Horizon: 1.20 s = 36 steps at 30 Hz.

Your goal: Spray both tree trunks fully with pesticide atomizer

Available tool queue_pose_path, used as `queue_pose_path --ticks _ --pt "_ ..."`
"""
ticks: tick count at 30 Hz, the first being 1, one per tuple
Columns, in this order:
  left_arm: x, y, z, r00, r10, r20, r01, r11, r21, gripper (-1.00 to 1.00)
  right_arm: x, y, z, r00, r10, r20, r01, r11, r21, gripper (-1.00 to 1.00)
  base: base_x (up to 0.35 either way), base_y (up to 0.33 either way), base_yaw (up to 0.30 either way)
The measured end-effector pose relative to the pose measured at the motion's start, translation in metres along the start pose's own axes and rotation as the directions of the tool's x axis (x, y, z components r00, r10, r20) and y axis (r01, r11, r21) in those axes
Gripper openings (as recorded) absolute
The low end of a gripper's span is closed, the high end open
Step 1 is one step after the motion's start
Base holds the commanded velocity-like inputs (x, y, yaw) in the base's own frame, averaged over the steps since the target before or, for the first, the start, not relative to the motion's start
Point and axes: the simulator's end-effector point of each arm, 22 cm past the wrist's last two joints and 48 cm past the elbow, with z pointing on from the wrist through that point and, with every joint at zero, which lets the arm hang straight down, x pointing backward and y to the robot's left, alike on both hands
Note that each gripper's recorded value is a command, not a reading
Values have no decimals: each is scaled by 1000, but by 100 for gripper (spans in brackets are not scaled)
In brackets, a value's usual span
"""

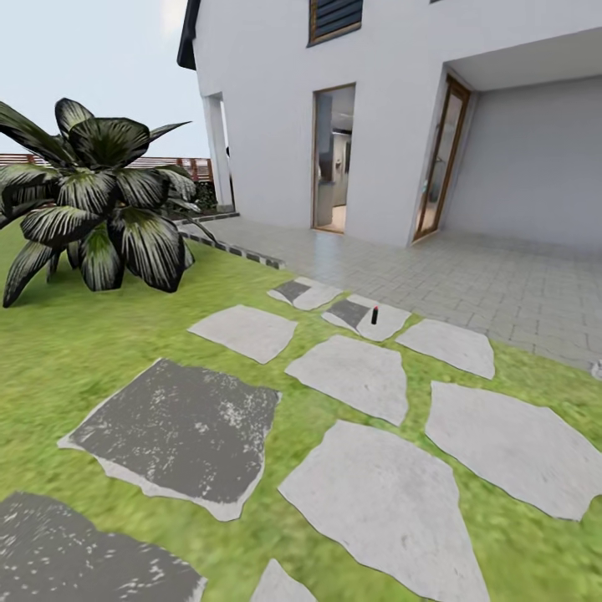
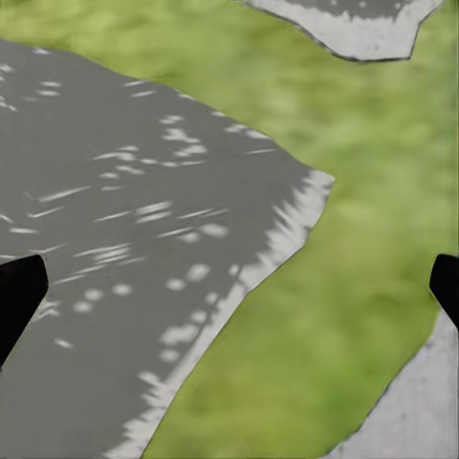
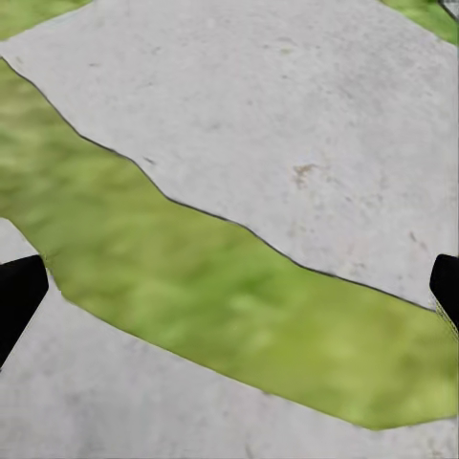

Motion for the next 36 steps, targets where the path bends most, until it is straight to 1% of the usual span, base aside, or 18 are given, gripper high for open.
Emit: queue_pose_path --ticks 17,36 --pt "0 0 0 1000 0 0 0 1000 0 100 0 0 0 1000 -1 0 1 1000 -2 100 340 -5 0" --pt "0 0 0 1000 0 0 0 1000 0 100 0 0 0 1000 0 0 0 1000 -1 100 340 -79 0"
